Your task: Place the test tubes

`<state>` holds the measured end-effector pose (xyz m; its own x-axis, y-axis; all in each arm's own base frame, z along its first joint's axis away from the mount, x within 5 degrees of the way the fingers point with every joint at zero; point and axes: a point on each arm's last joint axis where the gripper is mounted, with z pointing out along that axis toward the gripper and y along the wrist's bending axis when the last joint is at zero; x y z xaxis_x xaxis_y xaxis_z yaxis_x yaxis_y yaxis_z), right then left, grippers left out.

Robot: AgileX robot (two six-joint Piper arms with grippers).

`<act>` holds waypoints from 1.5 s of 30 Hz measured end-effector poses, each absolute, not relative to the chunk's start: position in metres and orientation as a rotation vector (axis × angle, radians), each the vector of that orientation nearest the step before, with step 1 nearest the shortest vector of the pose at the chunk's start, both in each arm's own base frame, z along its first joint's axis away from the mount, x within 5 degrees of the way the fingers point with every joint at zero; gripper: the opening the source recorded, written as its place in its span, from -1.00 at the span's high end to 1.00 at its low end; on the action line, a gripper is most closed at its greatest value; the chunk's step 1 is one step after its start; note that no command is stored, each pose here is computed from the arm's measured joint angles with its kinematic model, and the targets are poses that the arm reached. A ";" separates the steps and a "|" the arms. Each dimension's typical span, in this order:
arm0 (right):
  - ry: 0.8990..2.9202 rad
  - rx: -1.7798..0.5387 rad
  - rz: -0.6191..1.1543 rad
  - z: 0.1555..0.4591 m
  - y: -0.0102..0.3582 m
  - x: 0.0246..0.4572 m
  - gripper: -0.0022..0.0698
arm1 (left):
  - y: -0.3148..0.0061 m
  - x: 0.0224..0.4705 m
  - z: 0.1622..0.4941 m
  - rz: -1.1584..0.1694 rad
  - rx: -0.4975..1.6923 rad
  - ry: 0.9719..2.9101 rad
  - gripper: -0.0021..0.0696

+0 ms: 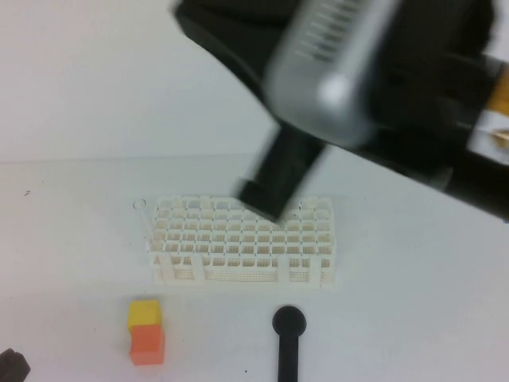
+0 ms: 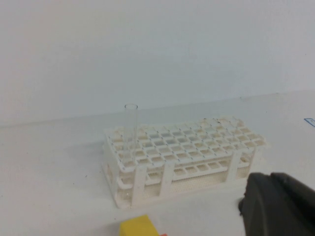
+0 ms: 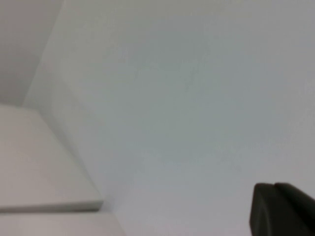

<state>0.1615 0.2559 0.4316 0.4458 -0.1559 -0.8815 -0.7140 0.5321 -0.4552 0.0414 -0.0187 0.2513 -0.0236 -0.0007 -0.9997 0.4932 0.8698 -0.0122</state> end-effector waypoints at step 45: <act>1.602 -0.277 -0.250 0.220 0.002 0.060 0.94 | -0.014 0.042 0.252 -0.331 0.317 1.561 0.94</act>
<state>0.0598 0.0017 0.2201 -0.0434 -0.3275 -0.9438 -0.0243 0.9448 -0.3268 0.0424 -0.0140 0.2517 -0.0156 -0.0055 -0.9999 0.4003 0.9163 -0.0113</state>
